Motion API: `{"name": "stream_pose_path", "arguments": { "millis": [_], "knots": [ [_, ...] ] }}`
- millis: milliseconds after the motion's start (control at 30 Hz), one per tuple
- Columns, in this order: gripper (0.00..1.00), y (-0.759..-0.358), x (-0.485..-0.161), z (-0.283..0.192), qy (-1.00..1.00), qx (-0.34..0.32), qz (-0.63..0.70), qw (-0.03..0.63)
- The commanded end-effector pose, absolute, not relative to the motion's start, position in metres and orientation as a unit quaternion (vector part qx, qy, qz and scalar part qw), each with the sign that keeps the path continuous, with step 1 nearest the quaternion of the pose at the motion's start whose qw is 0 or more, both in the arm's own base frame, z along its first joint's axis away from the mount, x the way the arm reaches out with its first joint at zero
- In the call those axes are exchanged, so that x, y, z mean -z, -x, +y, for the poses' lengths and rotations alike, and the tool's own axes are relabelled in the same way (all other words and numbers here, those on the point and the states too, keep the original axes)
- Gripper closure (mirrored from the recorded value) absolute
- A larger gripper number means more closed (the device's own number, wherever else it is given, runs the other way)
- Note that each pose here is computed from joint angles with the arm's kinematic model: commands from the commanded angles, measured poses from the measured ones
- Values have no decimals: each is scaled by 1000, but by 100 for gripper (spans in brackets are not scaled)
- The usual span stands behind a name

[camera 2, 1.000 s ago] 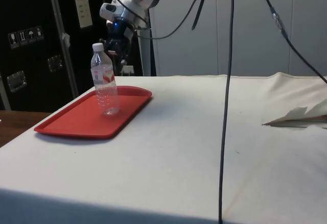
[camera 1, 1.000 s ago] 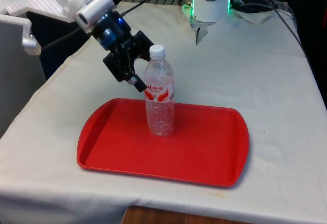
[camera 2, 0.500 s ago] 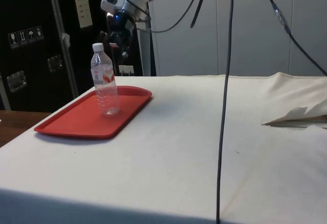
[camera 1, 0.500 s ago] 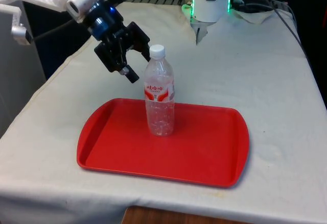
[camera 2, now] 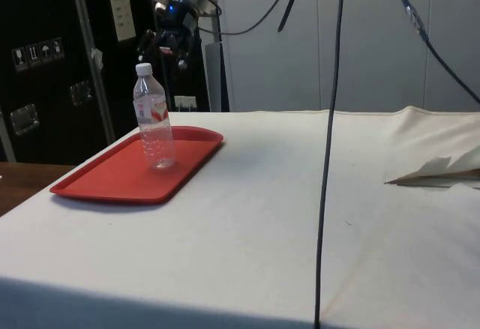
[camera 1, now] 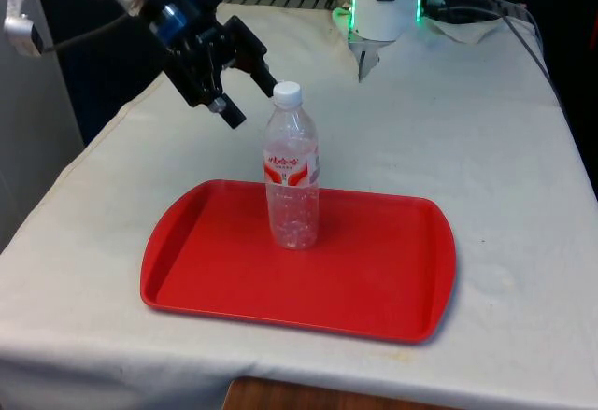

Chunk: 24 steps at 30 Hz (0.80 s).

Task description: Place the bottle upright on the tray.

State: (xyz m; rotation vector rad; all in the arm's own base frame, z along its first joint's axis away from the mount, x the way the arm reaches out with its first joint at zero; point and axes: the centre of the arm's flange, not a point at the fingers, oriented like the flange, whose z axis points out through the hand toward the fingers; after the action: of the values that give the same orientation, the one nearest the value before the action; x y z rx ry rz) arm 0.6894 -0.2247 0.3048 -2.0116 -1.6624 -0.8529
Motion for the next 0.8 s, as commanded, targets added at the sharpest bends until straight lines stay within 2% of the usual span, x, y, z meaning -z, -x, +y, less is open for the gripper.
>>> {"name": "stream_pose_path", "arguments": {
  "millis": [0,767],
  "knots": [
    [0,-690,-309,-224,720,301,-594,196],
    [0,-692,-363,-215,718,304,-596,192]
  ]
}}
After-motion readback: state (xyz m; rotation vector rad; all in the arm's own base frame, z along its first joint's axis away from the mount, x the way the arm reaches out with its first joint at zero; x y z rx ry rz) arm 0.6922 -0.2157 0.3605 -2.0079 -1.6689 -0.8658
